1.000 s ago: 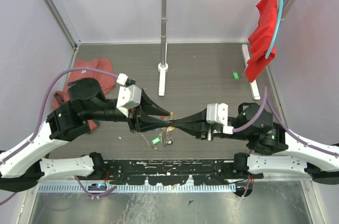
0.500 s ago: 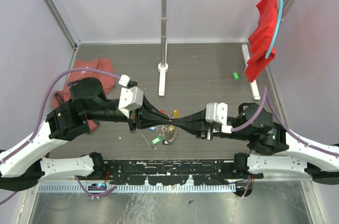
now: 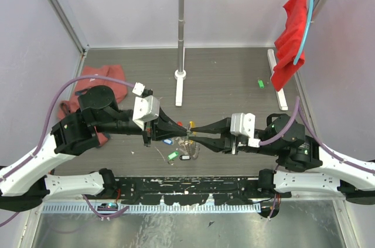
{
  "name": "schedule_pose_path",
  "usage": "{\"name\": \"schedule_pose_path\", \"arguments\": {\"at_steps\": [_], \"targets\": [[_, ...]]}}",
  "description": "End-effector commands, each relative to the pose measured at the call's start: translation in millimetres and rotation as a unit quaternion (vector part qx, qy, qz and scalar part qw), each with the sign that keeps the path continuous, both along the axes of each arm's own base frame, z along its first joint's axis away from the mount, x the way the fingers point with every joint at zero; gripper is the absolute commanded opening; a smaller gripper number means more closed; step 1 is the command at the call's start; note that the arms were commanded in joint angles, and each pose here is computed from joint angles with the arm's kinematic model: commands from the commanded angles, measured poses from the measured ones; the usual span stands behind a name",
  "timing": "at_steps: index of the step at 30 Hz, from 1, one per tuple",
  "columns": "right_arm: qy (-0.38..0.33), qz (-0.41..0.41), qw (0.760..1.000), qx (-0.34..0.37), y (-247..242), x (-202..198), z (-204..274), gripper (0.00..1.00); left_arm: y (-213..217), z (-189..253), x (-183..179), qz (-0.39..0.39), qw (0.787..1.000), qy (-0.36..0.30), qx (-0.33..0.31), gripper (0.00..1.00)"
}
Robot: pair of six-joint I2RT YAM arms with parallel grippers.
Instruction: Put the keys on the keyring
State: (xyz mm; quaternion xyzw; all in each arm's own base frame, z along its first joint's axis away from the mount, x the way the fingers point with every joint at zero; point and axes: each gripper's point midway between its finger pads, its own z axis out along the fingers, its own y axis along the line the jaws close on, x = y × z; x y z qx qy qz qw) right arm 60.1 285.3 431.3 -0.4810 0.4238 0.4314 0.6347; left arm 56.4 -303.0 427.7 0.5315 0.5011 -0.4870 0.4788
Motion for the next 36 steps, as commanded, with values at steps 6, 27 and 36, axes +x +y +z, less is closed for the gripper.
{"name": "schedule_pose_path", "arguments": {"at_steps": [6, 27, 36], "targets": [[-0.007, -0.011, 0.999, 0.045, -20, -1, 33, 0.30, 6, 16, -1, 0.005, 1.000, -0.013, -0.021, 0.00], [-0.003, 0.008, 1.000, 0.018, -5, -5, 24, 0.28, 6, 21, -10, -0.022, 0.999, -0.014, -0.030, 0.00], [-0.002, 0.011, 1.000, 0.015, -3, -5, 23, 0.09, 7, 20, -9, -0.017, 0.999, -0.015, -0.030, 0.00]]}}
